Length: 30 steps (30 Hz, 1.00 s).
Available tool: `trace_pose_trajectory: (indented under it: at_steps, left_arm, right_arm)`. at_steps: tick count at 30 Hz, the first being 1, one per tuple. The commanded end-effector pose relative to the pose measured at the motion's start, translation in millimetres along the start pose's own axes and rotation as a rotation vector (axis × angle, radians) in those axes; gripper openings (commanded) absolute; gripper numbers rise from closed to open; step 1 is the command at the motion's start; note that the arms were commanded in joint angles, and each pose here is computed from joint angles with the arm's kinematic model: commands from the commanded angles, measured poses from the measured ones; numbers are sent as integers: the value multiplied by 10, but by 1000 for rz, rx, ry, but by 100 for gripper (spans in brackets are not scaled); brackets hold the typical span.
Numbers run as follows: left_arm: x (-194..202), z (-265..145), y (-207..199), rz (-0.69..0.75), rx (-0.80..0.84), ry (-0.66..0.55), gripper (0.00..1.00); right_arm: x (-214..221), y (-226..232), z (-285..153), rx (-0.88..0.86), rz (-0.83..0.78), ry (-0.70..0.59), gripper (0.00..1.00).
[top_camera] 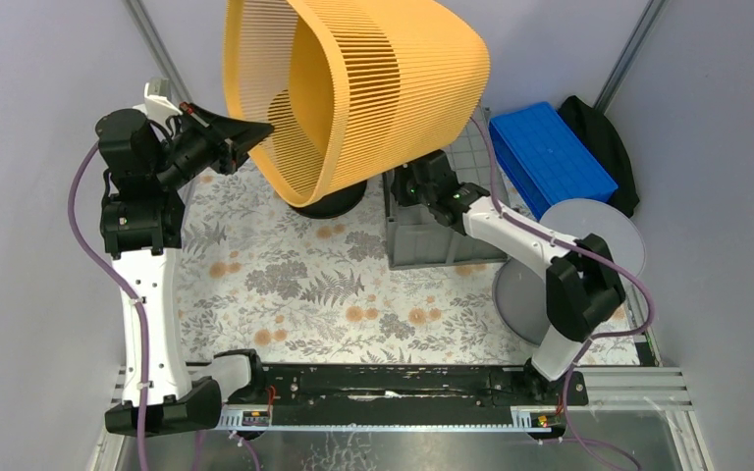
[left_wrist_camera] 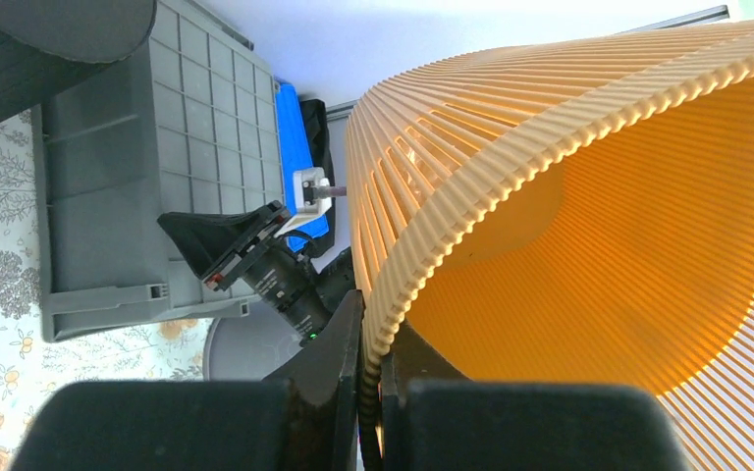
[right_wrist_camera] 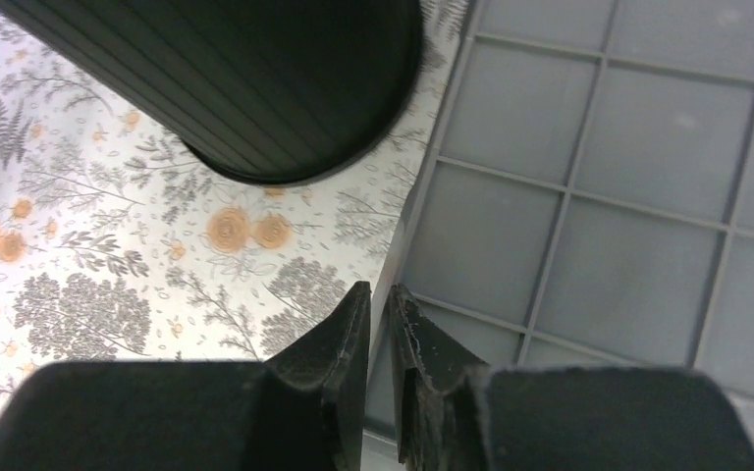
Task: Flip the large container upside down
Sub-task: Move the container to the center of the board.
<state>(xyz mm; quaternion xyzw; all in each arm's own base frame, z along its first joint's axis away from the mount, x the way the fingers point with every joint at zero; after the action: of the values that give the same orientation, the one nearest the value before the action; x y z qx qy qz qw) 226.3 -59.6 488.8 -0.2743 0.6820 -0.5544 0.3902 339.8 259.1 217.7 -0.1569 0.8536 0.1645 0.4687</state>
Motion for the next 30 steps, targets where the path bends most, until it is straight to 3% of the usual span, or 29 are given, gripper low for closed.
trace_pose_trajectory:
  at_steps: [1,17,19,24,30]
  left_arm:
    - [7,-74,-256,96,141,-1,0]
    - [-35,-51,-207,101,135,7,0]
    - [-34,-56,-210,102,136,10,0]
    - [-47,-71,-253,107,144,10,0]
    - [-55,-118,-313,104,165,16,0]
  right_arm:
    - [319,447,171,-175,-73,143,19]
    - [502,1188,605,-333,-201,183,23]
    - [473,1210,577,-330,-193,176,30]
    - [256,1035,300,-184,-164,101,60]
    - [26,806,-263,-90,-119,-23,67]
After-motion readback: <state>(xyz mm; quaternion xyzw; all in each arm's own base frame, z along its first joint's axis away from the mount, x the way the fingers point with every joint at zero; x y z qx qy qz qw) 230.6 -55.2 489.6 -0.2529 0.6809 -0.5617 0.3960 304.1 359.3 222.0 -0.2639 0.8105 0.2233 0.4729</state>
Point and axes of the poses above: each gripper's point midway between its finger pads, its own z axis out along the fingers, its own y axis along the line the jaws close on, x = y × z, the point moved 8 cm from there along -z, back along the fingers, and after that the axes turned 6 degrees about -z, right-handed, at the moved point
